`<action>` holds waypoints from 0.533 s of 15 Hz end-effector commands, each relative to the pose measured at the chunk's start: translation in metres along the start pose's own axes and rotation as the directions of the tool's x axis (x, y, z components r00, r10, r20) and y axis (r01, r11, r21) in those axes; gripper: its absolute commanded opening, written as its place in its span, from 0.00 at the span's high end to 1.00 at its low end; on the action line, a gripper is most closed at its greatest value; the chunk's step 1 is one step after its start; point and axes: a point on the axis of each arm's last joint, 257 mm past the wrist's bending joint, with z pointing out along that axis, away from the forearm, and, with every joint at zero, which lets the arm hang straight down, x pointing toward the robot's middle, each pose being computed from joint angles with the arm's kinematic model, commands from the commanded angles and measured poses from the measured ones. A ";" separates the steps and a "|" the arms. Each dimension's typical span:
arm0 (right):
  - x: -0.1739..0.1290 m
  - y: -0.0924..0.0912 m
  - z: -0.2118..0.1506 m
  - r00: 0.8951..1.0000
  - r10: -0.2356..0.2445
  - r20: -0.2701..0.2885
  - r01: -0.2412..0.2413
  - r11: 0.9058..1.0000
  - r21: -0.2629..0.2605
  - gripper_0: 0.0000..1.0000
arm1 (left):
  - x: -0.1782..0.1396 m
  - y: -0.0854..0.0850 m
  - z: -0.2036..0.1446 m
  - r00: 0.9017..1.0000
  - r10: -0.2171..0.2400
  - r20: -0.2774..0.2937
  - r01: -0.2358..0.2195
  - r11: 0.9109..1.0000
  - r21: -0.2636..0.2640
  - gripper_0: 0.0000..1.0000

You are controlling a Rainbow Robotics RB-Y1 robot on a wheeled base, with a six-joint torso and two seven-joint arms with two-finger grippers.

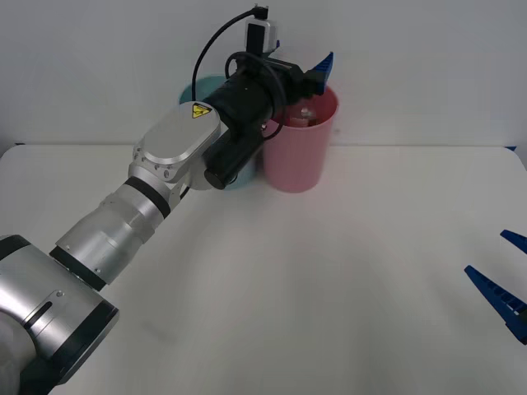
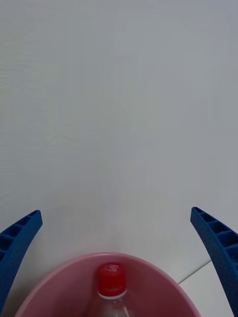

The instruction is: Grasp the object on the table and drop it into the matching bin: aluminum can to the light blue bin, PET bottle to the pink bin.

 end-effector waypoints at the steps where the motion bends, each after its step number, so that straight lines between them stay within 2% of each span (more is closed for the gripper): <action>1: 0.000 0.000 0.000 1.000 0.000 0.000 0.000 1.000 0.000 0.00 | -0.002 0.004 0.000 1.000 -0.004 0.004 0.004 1.000 -0.012 0.00; 5: 0.000 0.000 0.000 1.000 0.000 0.000 0.000 1.000 0.000 0.00 | -0.011 0.016 -0.004 1.000 -0.007 0.016 0.007 1.000 -0.016 0.00; 8: 0.000 0.000 0.000 1.000 0.000 0.000 0.000 1.000 0.000 0.00 | -0.028 0.035 -0.021 0.999 -0.046 0.021 0.046 0.998 0.035 0.00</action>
